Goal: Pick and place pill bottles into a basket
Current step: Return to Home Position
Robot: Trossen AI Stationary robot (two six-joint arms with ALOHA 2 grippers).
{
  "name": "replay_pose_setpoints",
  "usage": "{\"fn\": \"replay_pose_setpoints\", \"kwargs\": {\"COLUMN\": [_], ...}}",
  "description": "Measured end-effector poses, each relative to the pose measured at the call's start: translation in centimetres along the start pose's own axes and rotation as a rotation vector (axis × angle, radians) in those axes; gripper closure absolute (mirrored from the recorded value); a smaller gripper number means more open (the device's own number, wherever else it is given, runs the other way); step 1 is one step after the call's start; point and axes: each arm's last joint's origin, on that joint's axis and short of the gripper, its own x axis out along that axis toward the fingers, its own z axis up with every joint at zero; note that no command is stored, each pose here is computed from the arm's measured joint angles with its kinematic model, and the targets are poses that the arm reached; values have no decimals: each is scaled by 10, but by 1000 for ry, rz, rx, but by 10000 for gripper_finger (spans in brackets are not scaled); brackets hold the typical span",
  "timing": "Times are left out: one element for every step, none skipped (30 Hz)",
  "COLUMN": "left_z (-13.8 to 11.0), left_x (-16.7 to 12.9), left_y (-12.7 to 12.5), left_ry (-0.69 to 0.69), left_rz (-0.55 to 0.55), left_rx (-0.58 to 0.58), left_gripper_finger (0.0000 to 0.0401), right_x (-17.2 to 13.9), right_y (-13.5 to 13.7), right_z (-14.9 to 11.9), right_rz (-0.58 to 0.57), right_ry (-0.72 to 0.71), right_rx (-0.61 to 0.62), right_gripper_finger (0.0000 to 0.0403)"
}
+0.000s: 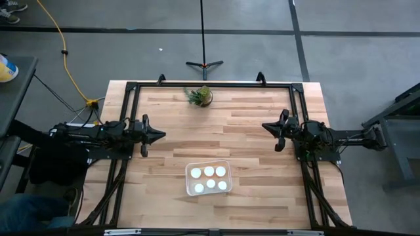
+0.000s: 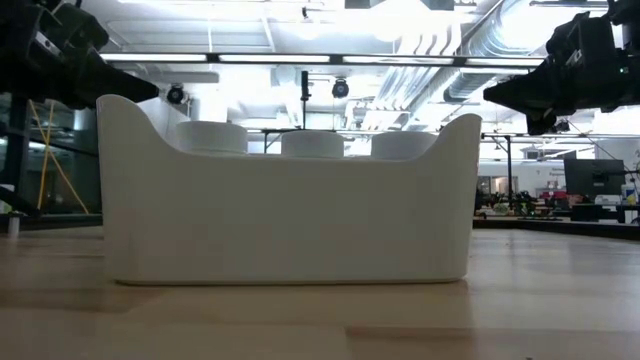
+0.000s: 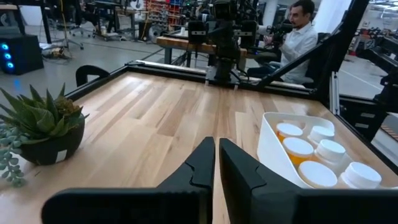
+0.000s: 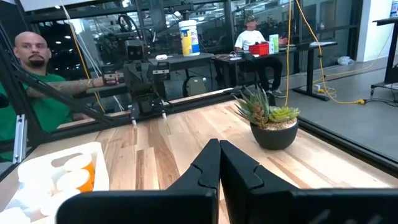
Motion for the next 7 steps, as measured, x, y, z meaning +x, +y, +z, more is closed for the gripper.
{"fn": "replay_pose_setpoints", "kwargs": {"left_z": [0, 0, 0, 0, 0, 0, 0], "left_x": [0, 0, 0, 0, 0, 0, 0], "left_y": [0, 0, 0, 0, 0, 0, 0], "left_ry": [0, 0, 0, 0, 0, 0, 0], "left_rz": [0, 0, 0, 0, 0, 0, 0], "left_rx": [0, 0, 0, 0, 0, 0, 0], "left_gripper_finger": [344, 345, 346, 346, 346, 345, 344], "right_x": [0, 0, 0, 0, 0, 0, 0], "right_y": [0, 0, 0, 0, 0, 0, 0], "right_z": [0, 0, 0, 0, 0, 0, 0], "right_rz": [0, 0, 0, 0, 0, 0, -1], "right_ry": [0, 0, 1, 1, 2, 3, 3], "right_rx": [0, 0, 0, 0, 0, -1, -1], "right_gripper_finger": [403, 403, 403, 403, 403, 403, 403]}}
